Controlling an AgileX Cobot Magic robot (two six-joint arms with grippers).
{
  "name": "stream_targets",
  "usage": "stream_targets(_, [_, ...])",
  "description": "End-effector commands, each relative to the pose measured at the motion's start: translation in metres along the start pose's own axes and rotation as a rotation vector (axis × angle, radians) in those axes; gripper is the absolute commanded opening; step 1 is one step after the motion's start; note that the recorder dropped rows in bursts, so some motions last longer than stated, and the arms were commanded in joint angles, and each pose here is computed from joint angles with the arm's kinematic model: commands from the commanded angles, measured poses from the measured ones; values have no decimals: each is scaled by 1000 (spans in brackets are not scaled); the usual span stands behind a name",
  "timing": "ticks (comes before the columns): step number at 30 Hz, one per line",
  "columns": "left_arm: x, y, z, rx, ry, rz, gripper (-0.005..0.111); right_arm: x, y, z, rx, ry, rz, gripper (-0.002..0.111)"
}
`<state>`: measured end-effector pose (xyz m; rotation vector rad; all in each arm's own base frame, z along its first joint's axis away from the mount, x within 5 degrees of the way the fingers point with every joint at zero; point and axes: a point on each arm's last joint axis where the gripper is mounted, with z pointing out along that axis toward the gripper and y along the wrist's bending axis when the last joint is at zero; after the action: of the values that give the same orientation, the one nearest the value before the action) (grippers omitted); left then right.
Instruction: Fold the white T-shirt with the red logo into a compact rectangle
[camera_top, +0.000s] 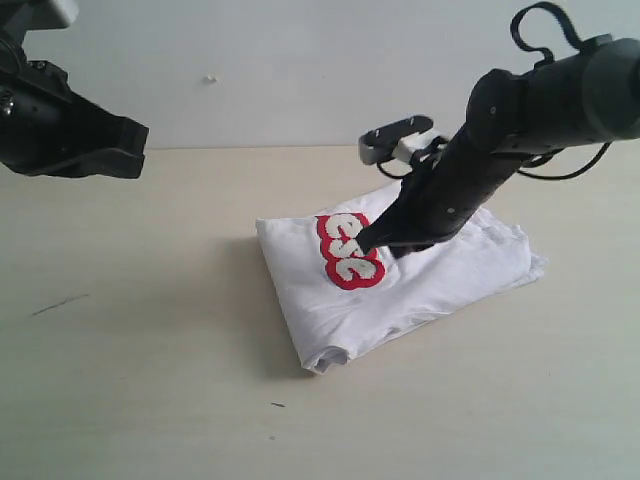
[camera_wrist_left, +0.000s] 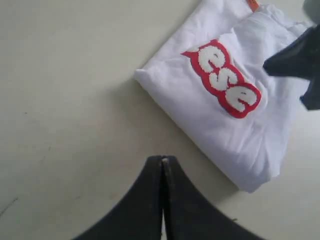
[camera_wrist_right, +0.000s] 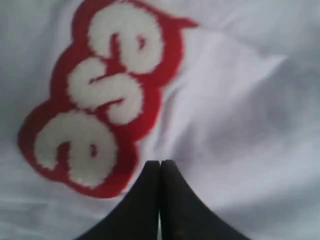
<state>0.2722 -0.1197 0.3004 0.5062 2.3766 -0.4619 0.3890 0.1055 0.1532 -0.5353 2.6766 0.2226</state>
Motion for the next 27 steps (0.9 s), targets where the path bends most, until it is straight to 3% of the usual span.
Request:
stream_targets(1, [-5,-5,-22,-3,-81,16,0,10,20,22,-104,88,-36,0])
stream_targets(8, [-7,-11,-44,2,-148,27,0,24,77,47,-173,210,-63,0])
stream_targets(14, [-8,-14,-54,12,-175,24,0,18,126,46,-245,136,-74,0])
stream_targets(22, [-7,-17,-61,19,-187,30,0,5,142,40,-256,98,-124,0])
stream_targets(27, [-6,-18,-61,26,-179,25,0,-11,143,13,-245,6,-149,0])
